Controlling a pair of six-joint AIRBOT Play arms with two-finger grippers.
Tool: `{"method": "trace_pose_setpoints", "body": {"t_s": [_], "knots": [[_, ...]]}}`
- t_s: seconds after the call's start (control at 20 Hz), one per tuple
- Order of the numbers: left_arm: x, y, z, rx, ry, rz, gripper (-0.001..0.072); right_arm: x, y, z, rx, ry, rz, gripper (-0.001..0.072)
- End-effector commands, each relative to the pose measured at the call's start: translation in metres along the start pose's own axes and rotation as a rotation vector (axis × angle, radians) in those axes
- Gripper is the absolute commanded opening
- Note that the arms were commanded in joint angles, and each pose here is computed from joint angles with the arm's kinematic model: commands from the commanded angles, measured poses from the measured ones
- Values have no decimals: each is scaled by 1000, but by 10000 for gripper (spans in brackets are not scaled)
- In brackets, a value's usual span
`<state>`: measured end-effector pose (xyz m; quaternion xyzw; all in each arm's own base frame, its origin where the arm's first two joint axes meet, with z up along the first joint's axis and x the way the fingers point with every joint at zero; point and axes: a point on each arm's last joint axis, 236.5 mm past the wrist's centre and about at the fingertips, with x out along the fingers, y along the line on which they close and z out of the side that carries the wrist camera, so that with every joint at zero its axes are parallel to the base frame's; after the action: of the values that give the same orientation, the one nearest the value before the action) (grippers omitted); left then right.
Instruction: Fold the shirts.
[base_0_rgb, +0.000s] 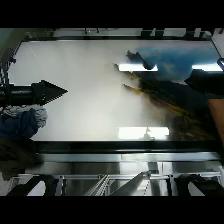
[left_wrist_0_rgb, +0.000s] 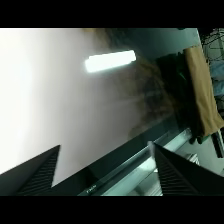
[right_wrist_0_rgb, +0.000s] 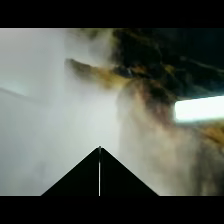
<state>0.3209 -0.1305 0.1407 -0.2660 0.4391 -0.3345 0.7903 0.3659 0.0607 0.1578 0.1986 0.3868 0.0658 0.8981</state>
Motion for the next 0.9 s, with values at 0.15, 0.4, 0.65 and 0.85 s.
{"method": "trace_pose_setpoints", "body": {"t_s": [0.15, 0.4, 0.65, 0.85], "knots": [[-73, 69, 63, -8, -225, 343, 717, -3, 5, 38, 0, -160, 20, 13], [-195, 203, 78, -139, -254, 829, 717, -6, 7, 54, 0, -232, 29, 13], [-188, 307, 62, -332, -115, 820, 719, 2, 4, 58, 7, -236, 24, 14], [-160, 364, 49, -416, -22, 775, 720, 14, -1, 51, 14, -195, 13, 14]]}}
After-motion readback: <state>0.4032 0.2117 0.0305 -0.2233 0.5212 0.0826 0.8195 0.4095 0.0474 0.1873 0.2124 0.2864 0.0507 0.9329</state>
